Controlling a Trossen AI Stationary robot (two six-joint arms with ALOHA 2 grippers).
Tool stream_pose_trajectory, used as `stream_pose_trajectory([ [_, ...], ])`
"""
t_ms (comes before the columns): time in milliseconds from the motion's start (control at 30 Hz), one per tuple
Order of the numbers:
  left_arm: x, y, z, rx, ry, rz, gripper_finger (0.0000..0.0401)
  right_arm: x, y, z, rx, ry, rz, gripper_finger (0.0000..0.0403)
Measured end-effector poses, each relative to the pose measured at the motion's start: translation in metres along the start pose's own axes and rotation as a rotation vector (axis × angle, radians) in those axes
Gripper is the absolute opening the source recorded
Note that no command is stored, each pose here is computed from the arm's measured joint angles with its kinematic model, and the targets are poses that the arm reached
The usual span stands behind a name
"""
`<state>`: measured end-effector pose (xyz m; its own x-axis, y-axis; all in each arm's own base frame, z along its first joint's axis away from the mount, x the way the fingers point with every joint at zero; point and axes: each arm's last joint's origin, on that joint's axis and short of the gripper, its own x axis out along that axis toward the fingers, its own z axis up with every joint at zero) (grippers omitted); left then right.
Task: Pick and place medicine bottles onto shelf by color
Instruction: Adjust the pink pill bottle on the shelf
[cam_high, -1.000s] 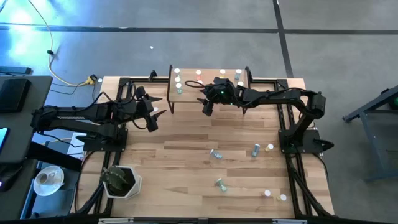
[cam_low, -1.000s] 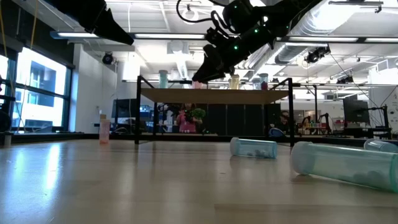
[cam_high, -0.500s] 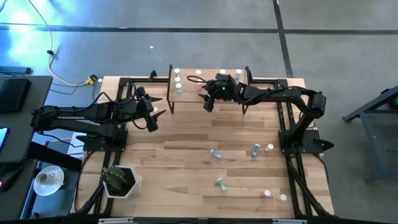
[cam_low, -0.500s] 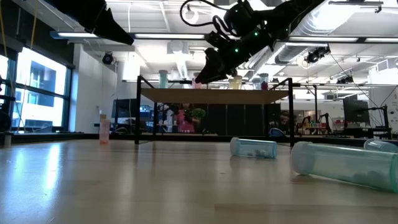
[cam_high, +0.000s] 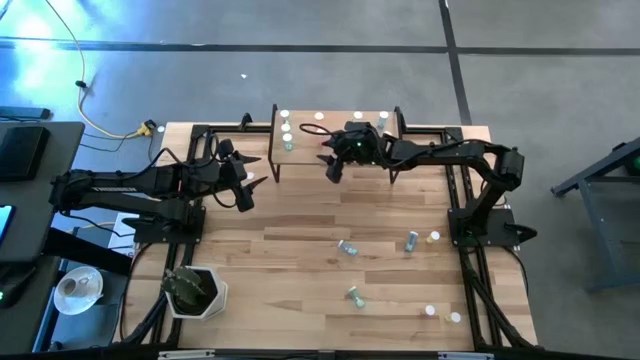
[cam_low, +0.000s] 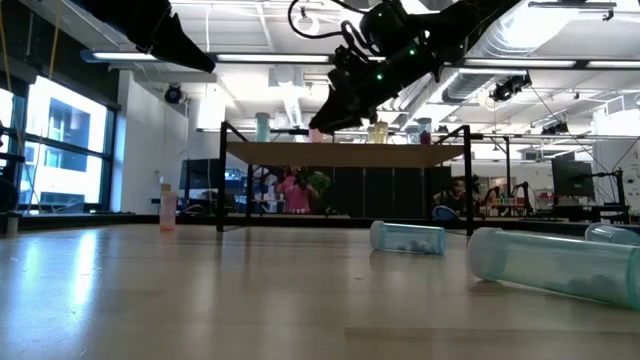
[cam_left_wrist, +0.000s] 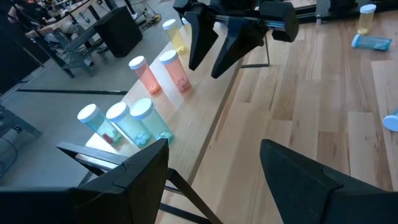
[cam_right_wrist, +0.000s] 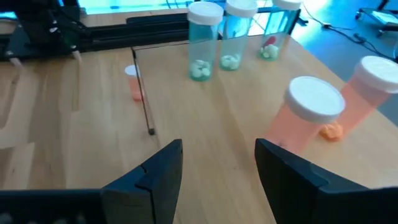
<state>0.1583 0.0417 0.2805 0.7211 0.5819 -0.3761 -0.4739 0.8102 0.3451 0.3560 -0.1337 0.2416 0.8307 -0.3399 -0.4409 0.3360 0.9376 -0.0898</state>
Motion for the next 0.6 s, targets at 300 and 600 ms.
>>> stream_pose_trajectory([
  [300, 0.000, 0.000, 0.000, 0.000, 0.000, 0.000, 0.0241, 0.000, 0.008, 0.001, 0.036, 0.000, -0.005, 0.0193],
  [600, 0.000, 0.000, 0.000, -0.001, 0.000, -0.001, 0.0241, 0.006, 0.023, 0.001, 0.053, -0.041, -0.103, 0.0193],
])
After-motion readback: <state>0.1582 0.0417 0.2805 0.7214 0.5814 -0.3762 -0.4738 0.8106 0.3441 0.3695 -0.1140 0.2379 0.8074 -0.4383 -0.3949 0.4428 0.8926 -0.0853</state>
